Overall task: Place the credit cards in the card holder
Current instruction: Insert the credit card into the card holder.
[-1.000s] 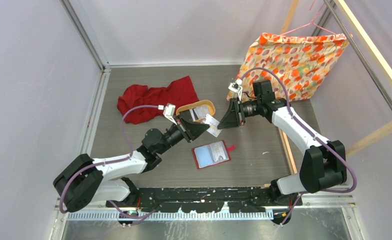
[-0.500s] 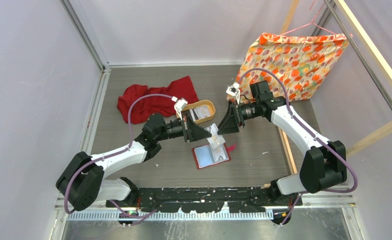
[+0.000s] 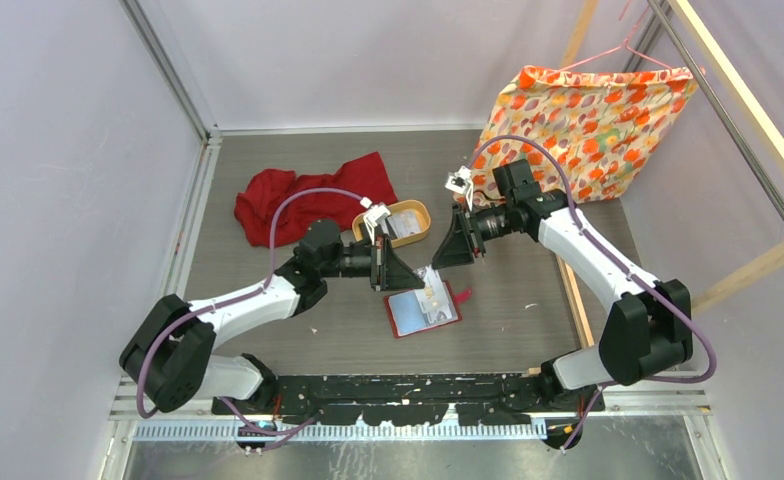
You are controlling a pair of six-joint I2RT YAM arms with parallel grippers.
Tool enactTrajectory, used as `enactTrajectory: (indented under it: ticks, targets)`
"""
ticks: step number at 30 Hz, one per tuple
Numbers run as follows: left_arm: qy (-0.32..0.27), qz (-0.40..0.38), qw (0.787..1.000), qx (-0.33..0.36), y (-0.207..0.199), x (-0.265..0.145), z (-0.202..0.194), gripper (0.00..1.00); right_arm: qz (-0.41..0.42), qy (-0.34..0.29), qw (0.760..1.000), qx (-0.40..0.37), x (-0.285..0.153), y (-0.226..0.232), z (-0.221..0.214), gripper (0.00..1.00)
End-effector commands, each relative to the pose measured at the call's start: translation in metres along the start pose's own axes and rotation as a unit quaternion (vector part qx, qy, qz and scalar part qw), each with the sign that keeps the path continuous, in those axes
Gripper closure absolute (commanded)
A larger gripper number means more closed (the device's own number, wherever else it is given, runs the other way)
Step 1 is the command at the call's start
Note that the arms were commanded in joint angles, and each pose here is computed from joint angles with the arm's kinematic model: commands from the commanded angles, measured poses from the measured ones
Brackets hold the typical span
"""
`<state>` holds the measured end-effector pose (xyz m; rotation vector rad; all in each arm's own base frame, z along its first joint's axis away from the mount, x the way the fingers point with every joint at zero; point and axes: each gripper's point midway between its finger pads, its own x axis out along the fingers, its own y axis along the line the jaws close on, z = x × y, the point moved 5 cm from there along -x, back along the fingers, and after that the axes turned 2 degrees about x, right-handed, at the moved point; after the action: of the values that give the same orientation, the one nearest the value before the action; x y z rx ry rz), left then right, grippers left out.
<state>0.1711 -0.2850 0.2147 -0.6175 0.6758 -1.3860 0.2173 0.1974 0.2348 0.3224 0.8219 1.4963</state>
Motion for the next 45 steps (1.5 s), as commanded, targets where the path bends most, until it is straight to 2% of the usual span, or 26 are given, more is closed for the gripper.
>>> enactTrajectory:
  ticks: [1,7,10,12,20,24,27,29,35,36,40,43,45]
  targets:
    - [0.0,-0.014,0.999,0.03,-0.009,0.001,0.012,1.0,0.003,0.01,1.0,-0.028,0.002,0.005,0.008,0.63]
    - [-0.003,-0.009,0.999,0.033,-0.008,-0.001,0.011,1.0,0.011,0.018,0.999,-0.026,0.006,0.008,0.005,0.64]
    - [-0.008,-0.005,0.999,0.035,-0.008,-0.001,0.011,1.0,0.015,0.022,0.999,-0.03,0.007,0.009,0.005,0.73]
    - [-0.013,0.0,0.999,0.037,-0.007,-0.002,0.011,1.0,0.019,0.025,0.999,-0.029,0.008,0.01,0.004,0.76]
    - [-0.026,0.015,0.999,0.043,-0.005,-0.007,0.009,1.0,0.035,0.036,0.998,-0.028,0.015,0.013,0.001,0.77]
    - [-0.029,0.016,0.999,0.039,-0.003,-0.008,0.005,1.0,0.046,0.038,0.998,-0.024,0.017,0.013,-0.001,0.99]
    - [-0.033,0.025,0.999,0.036,-0.001,-0.009,0.004,0.99,0.049,0.041,0.998,-0.03,0.017,0.012,-0.004,0.99]
    - [-0.034,0.029,0.998,0.035,0.0,-0.01,0.003,0.93,0.053,0.045,0.997,-0.032,0.018,0.01,-0.006,0.99]
    - [-0.044,0.056,0.997,0.031,0.002,-0.016,0.0,0.52,0.048,0.06,0.996,-0.037,0.017,0.005,-0.01,0.99]
    - [-0.046,0.059,0.997,0.032,0.002,-0.018,-0.001,0.48,0.046,0.061,0.996,-0.039,0.017,0.004,-0.01,0.99]
    - [-0.055,0.09,0.994,0.039,0.004,-0.028,-0.006,0.41,0.04,0.062,0.997,-0.036,0.016,-0.001,-0.011,0.99]
    - [-0.068,0.148,0.985,0.049,0.014,-0.041,-0.012,0.39,0.033,0.06,0.997,-0.033,0.013,-0.005,-0.012,0.99]
    - [-0.085,0.175,0.979,0.059,0.016,-0.051,-0.015,0.33,0.031,0.059,0.997,-0.03,0.013,-0.008,-0.014,0.99]
